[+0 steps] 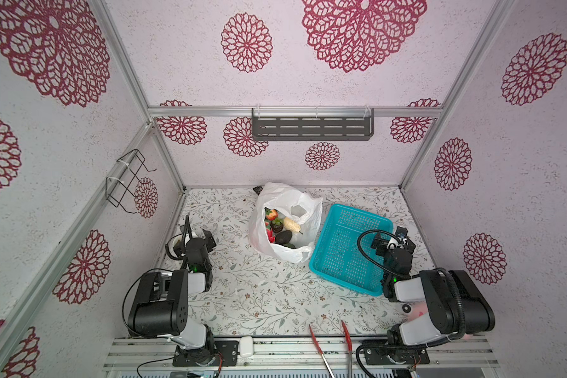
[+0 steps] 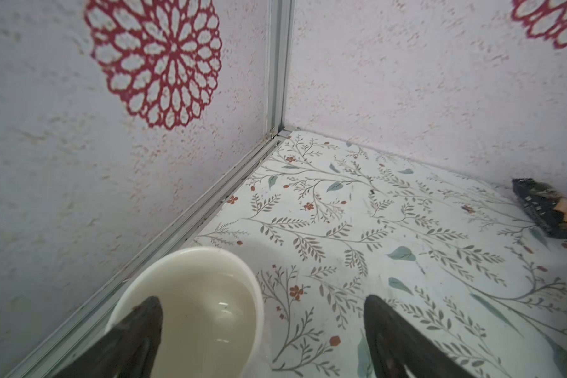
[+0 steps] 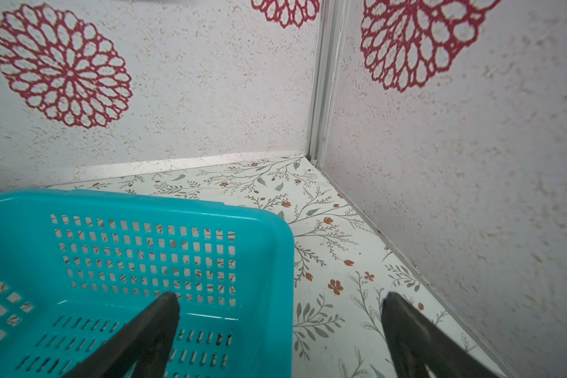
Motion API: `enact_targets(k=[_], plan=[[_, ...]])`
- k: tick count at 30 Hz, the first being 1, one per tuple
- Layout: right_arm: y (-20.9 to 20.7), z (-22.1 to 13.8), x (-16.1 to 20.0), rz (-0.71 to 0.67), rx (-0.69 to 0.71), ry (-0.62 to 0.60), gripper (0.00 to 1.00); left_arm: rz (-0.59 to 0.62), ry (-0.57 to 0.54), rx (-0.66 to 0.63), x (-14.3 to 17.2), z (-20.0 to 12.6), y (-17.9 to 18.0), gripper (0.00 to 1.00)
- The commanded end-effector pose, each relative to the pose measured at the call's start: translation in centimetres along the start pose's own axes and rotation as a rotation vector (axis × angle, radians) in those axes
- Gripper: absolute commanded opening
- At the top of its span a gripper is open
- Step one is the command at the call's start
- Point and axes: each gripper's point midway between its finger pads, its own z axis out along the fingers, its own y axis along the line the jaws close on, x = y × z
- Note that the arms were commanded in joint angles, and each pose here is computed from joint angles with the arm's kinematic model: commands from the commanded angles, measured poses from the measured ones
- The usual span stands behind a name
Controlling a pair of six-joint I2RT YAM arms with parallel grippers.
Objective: Place the fruits into the plastic bag
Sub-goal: Reset both arms
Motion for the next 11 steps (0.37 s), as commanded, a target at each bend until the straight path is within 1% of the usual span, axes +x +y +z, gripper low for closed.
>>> enact_targets(k=[1,8,11], plan=[[0.60,0.05,2.33,-0.017,-0.027,0.086,0.99,-0.001,-0.023,0.026,-0.73,0.24,-0.47,0.98],[0.51,0.26,2.59,-0.014,-0.034,0.099,0.99,-0.001,-0.022,0.027,-0.70,0.32,-0.52,0.98],[0.50,0.06,2.33,-0.011,-0.037,0.087,0.99,-0.001,-0.026,0.027,-0.77,0.23,-0.49,0.97]])
